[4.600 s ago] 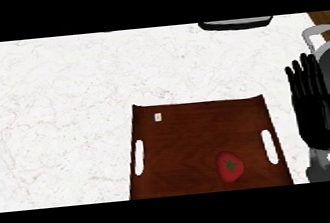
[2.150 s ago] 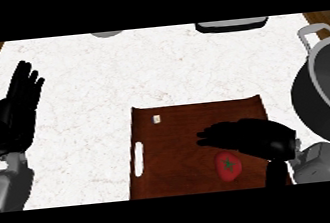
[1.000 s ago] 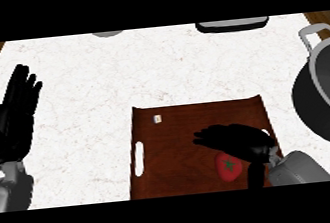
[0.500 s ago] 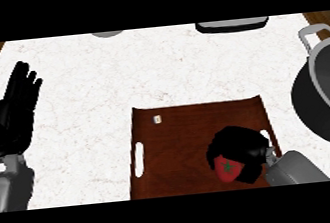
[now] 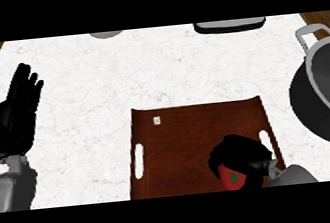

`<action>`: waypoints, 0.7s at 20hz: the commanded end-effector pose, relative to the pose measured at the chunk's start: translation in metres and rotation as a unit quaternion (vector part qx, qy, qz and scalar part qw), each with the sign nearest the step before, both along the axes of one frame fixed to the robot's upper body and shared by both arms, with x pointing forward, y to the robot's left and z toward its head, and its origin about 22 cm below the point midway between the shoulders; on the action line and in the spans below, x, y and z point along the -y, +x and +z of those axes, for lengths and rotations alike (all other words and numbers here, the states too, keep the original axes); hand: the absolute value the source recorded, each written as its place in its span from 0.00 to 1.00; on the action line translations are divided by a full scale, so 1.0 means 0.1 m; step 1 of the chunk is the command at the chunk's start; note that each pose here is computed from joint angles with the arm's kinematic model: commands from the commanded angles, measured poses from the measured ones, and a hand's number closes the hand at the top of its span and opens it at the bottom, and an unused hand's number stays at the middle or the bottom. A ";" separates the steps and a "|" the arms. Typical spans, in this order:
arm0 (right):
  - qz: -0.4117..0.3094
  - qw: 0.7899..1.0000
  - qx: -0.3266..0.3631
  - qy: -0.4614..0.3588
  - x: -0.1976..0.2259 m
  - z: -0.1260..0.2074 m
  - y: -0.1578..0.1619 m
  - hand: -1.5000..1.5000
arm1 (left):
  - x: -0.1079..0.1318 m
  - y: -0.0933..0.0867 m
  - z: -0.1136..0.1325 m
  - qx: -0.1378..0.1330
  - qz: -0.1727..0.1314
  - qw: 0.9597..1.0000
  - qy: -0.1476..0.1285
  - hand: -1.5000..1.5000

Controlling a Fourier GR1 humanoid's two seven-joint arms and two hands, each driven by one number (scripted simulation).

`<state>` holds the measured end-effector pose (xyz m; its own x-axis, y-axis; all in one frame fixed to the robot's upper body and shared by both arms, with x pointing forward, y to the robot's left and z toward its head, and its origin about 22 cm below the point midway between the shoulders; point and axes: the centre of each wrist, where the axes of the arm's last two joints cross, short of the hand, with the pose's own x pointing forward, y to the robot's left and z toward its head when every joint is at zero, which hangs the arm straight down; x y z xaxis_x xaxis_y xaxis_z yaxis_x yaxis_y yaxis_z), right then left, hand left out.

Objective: Pick the tomato from the tray and place it in the pot

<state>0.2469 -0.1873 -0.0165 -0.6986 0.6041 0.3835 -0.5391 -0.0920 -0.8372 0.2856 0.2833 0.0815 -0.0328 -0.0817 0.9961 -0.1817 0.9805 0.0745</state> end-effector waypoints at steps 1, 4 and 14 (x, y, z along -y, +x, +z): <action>-0.100 0.995 -0.014 -0.003 0.13 -0.07 -0.53 1.00 | -0.03 -0.03 0.02 0.000 0.024 1.000 0.005 0.50; -0.179 0.984 -0.004 0.003 0.05 0.00 -0.93 1.00 | -0.20 -0.12 -0.08 -0.013 0.030 0.999 0.008 0.50; -0.335 0.910 0.145 0.196 0.15 1.08 -1.56 1.00 | -0.21 -0.06 0.10 0.004 0.033 0.999 0.003 0.50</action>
